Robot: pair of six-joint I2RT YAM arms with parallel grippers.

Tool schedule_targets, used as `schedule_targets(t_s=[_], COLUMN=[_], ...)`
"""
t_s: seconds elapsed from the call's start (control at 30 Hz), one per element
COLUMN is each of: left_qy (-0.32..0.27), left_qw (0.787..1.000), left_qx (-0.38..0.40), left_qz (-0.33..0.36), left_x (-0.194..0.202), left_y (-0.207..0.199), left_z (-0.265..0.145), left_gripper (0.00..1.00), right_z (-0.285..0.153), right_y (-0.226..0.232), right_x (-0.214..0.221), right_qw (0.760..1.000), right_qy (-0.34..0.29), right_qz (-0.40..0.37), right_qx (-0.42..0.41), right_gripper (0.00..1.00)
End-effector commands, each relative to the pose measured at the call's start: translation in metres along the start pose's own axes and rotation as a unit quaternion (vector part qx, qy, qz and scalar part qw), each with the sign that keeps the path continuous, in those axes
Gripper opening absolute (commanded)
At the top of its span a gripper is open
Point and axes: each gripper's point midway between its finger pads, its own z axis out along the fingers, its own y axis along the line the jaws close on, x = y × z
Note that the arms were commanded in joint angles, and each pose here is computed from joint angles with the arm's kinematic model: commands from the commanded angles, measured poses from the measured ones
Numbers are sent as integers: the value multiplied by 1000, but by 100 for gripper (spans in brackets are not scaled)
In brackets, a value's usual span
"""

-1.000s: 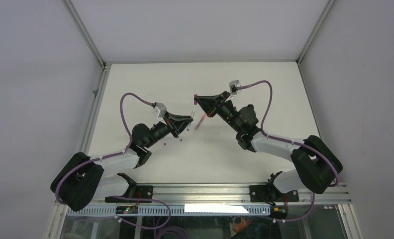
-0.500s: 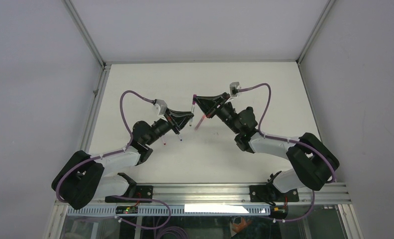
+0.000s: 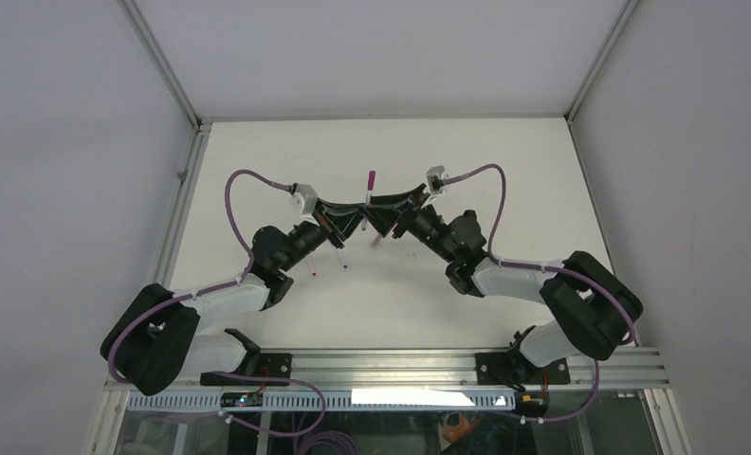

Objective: Insert the pens into the pen caps

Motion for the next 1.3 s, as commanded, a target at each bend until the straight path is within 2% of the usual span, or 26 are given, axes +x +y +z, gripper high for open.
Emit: schedule_targets(t_s=[0.0,0.27,0.6,0.83,0.9,0.93,0.97,1.1,1.17,1.27], left_qy=[-62,-43,-14,-8,-7,-6,-4,23,53,66], left_qw=[997,998,999,999,999,999,999,999,997,996], left_qx=[18,28,39,39,39,38,37,34,42,53], left_qz=[37,25,-1,0,0,0,-1,-14,-23,-31], left_x=[-37,-24,-1,1,2,3,4,15,29,38], left_y=[-11,-13,-17,-17,-17,-17,-16,-14,-14,-15], left_z=[9,7,-7,-9,-10,-10,-10,-6,-3,2], left_gripper=[0,0,0,0,0,0,0,0,10,18], right_z=[-1,2,8,12,12,13,13,13,14,15], right_y=[3,3,1,0,0,0,-1,-2,-1,0], right_x=[0,-5,-12,-13,-13,-12,-12,-12,-13,-14], right_qw=[1000,1000,999,999,999,999,999,999,999,999], right_qy=[-3,-11,-25,-26,-24,-22,-19,-20,-21,-21], right_qz=[-15,-26,-43,-40,-40,-40,-39,-37,-38,-37], right_qx=[-12,-13,-8,-9,-8,-7,-4,-1,-2,-5], right_gripper=[52,46,47,31,16,2,0,0,0,0])
